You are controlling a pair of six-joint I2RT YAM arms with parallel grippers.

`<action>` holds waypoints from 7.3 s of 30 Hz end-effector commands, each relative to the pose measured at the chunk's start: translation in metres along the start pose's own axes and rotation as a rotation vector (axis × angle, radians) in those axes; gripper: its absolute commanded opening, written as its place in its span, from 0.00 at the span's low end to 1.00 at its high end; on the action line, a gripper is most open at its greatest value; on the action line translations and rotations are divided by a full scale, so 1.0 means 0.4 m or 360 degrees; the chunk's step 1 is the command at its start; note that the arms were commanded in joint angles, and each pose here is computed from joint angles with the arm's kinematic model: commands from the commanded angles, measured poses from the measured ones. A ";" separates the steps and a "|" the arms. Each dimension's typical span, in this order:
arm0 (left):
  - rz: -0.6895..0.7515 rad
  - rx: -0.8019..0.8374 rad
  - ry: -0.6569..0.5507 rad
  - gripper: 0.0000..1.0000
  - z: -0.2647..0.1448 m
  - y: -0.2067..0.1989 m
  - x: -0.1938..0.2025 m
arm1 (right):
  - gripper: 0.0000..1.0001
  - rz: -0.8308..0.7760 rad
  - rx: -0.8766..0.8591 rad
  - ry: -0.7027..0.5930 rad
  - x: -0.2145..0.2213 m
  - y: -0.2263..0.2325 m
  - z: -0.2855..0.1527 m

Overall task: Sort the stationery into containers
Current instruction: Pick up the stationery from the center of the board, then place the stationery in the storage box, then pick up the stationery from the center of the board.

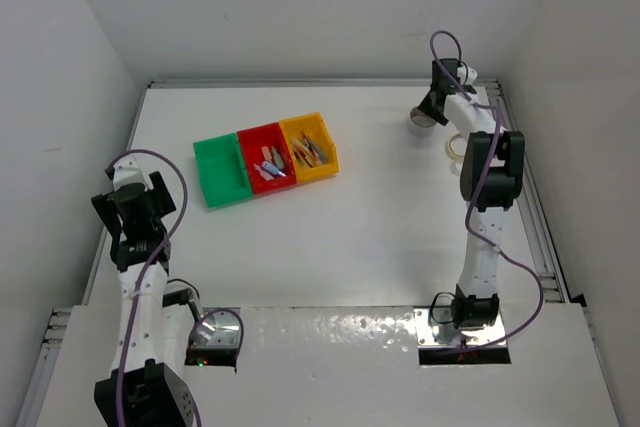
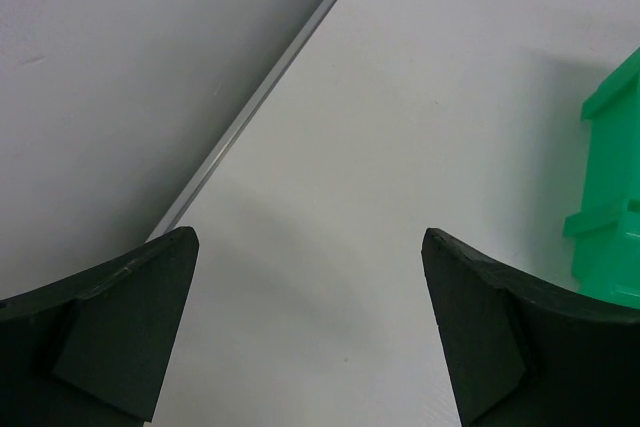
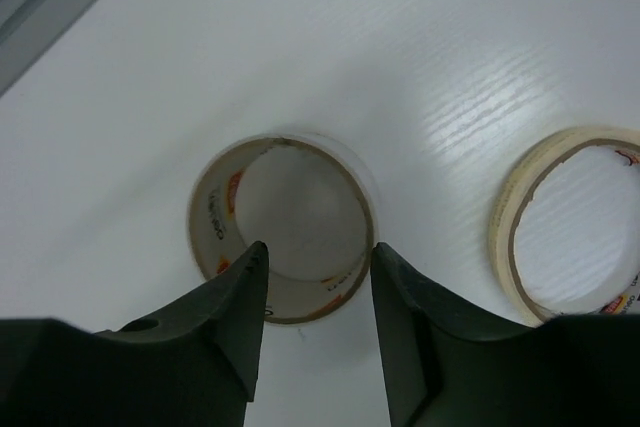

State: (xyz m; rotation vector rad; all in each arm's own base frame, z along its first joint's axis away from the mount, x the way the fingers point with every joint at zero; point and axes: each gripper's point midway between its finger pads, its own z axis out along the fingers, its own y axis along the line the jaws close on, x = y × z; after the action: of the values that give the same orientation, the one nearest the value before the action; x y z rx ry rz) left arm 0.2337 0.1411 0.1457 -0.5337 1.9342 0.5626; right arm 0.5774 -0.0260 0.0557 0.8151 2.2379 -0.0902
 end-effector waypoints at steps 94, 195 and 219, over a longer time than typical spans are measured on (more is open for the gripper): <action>0.0442 0.0930 0.0331 0.00 -0.046 -0.417 -0.118 | 0.64 -0.0923 -0.1673 -0.0277 0.540 0.728 -1.021; 0.0110 0.0635 0.0308 0.66 0.099 -0.343 -0.371 | 0.42 0.0222 0.0434 0.0055 0.039 -0.389 0.034; 0.0056 0.0351 0.0292 0.75 0.127 -0.201 -0.353 | 0.00 -0.0350 -0.0904 -0.0548 0.048 0.418 -0.538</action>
State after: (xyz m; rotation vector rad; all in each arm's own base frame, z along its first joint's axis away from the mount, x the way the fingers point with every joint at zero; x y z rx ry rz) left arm 0.3840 0.1038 0.2294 -0.3586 2.2153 0.2601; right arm 0.5336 0.0764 0.1599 0.5366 1.9891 0.0526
